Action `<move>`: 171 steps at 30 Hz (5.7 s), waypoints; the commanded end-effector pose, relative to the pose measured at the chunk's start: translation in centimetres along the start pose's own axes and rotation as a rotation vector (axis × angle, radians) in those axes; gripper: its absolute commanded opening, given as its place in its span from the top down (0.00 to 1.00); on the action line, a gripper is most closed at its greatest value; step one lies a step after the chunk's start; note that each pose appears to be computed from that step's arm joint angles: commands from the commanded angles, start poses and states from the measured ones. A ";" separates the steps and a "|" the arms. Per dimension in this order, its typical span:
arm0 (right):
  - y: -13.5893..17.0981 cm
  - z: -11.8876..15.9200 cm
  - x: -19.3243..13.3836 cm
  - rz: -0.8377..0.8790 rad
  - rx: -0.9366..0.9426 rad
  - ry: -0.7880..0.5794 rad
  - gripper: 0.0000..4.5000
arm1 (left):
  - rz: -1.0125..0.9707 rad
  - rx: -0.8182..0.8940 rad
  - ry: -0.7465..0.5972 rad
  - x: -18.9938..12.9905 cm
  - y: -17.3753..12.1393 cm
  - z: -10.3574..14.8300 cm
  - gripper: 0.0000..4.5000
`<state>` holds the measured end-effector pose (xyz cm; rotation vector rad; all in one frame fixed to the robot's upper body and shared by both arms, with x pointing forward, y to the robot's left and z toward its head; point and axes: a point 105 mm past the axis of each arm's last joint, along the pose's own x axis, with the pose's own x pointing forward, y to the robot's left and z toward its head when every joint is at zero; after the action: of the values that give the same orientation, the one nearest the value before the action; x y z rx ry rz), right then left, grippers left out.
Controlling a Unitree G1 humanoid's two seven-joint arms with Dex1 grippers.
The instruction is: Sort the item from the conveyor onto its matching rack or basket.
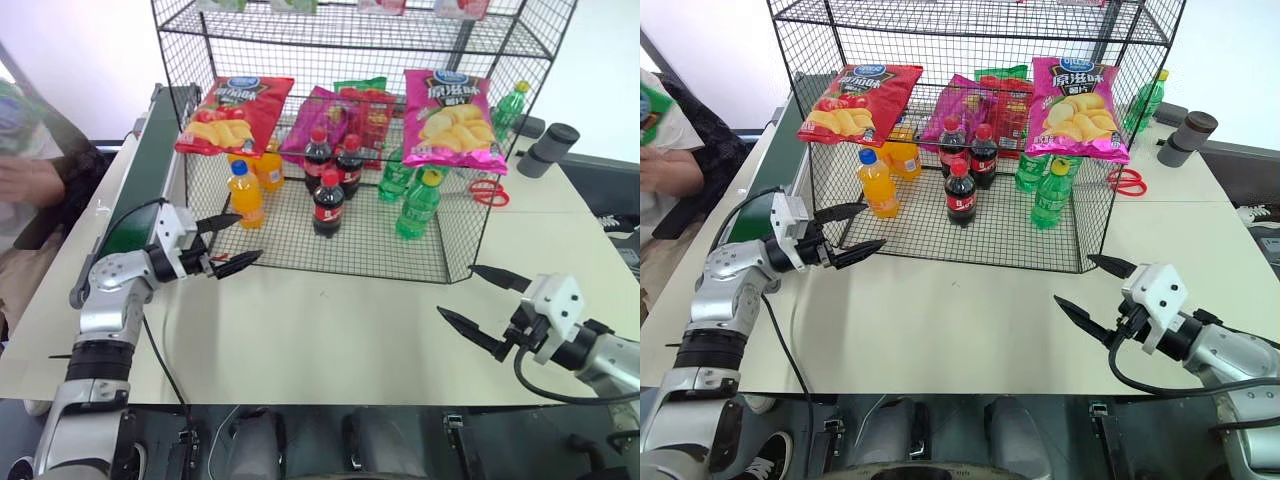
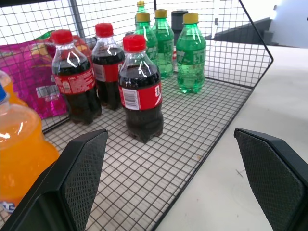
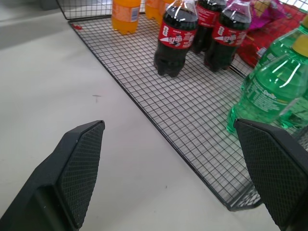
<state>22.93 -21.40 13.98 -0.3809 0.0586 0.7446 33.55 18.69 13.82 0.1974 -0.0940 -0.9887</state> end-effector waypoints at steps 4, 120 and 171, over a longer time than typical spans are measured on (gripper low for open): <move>-0.1 0.6 0.0 0.009 -0.040 -0.012 0.00 | -0.010 0.041 -0.003 -0.3 -0.1 1.0 0.00; 7.2 7.9 12.8 0.537 0.023 -0.322 0.00 | 0.508 1.155 0.724 -20.1 1.3 -0.2 0.00; 2.9 5.7 10.6 0.362 0.039 -0.277 0.00 | 0.040 0.092 0.056 -13.8 -5.0 9.8 1.00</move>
<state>28.52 -10.21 15.24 -0.2302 -0.0710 1.1402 21.27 27.51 20.49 0.3743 -0.0648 -0.8476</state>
